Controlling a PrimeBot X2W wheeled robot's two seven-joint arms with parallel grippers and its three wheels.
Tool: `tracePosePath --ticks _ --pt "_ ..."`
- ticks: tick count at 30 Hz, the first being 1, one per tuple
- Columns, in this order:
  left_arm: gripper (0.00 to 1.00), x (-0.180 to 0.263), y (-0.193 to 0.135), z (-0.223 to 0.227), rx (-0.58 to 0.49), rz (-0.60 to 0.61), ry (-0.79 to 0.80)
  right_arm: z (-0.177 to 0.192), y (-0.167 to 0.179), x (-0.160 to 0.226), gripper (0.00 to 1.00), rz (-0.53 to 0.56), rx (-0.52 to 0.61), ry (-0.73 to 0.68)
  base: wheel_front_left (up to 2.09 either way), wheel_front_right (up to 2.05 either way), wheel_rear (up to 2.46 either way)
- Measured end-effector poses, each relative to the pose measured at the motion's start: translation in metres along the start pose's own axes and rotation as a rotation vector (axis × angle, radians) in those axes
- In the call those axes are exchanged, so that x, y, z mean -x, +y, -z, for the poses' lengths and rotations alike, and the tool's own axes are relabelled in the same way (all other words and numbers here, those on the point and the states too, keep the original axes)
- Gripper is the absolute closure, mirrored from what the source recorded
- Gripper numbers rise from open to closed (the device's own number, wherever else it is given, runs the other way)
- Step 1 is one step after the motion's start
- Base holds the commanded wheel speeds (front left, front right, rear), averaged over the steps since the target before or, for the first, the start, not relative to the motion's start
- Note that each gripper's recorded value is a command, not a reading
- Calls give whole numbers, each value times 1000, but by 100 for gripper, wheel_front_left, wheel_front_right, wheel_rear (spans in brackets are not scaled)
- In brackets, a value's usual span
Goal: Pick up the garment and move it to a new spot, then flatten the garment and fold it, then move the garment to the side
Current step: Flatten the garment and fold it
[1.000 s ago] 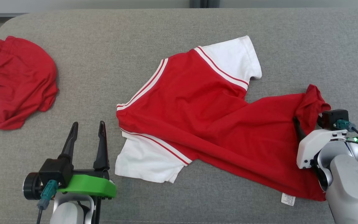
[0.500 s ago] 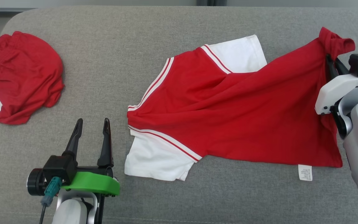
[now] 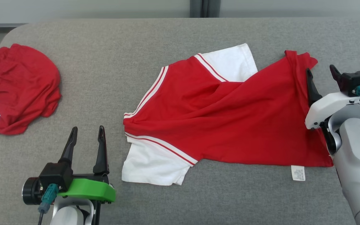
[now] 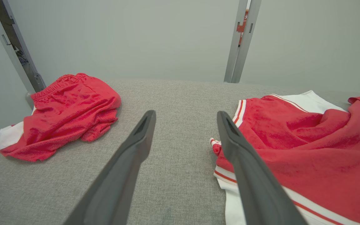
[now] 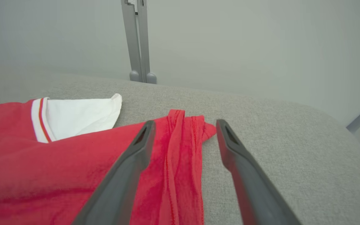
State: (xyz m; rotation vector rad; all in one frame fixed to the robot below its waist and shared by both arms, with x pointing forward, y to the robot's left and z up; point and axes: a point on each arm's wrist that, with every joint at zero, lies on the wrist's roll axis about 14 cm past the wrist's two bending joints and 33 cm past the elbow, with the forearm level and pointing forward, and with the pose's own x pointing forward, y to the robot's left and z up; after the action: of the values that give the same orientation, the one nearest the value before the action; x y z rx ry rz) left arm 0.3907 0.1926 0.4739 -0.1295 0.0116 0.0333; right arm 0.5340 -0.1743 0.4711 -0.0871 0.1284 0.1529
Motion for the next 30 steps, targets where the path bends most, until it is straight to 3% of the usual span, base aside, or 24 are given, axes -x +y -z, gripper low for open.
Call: tracePosePath --ticks 3,14,30 --pt "0 -2 -5 -5 -3 17 -16 -24 -1 13 0 0 1 -94 0 0 0" --pt "0 6 -15 -15 -6 51 -44 -47 17 84 0 -22 -58 -251 0 0 0" --pt "0 16 -9 -24 -15 40 -72 -36 31 165 0 -3 -131 -280 0 0 0"
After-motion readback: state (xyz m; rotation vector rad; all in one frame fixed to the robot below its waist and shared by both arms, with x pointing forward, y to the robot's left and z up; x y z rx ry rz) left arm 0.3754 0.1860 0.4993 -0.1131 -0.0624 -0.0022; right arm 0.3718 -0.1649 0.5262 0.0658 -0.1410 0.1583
